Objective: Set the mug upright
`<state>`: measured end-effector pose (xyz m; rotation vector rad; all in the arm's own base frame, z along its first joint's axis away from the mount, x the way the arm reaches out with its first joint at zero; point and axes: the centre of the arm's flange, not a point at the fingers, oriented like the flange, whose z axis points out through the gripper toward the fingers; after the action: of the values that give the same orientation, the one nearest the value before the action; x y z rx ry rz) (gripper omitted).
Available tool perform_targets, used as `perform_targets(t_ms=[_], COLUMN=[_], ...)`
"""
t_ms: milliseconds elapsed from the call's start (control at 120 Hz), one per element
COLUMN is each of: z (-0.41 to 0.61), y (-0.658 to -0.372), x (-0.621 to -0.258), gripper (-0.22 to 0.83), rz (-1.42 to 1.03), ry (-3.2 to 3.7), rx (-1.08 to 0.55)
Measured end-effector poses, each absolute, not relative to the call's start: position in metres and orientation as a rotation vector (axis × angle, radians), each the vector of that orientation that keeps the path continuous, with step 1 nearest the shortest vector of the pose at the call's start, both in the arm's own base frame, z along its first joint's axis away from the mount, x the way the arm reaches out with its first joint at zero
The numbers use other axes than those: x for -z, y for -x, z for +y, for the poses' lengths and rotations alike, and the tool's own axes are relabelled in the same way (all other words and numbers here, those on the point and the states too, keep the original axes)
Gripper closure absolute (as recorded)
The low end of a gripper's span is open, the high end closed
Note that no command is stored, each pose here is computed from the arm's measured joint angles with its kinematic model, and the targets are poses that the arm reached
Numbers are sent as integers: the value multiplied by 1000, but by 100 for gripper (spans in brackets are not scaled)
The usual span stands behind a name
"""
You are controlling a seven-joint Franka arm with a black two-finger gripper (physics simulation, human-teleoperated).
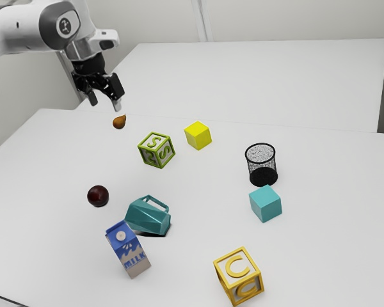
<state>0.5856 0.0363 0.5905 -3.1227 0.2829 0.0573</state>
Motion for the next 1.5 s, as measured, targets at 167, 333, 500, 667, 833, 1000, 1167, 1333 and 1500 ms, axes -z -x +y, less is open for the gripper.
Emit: perform_targets(t_ms=[167,333,500,667,833,1000,1167,1333,1500], z=[40,45,48,56,65,77,77,74,68], y=[-577,-522,-505,-498,-494,-495,-499,-503,-506], x=[-574,-544,-499,-450,-404,-379,-355,-331,-311], gripper=[0,0,0,0,0,0,0,0,0], rz=[283,246,120,-66,-219,-281,-277,-290,-311], ry=[3142,3249,3431,3582,3663,3690,3691,3703,3725], rx=[-108,-194,-286,-411,-535,-578,-613,-653,-695])
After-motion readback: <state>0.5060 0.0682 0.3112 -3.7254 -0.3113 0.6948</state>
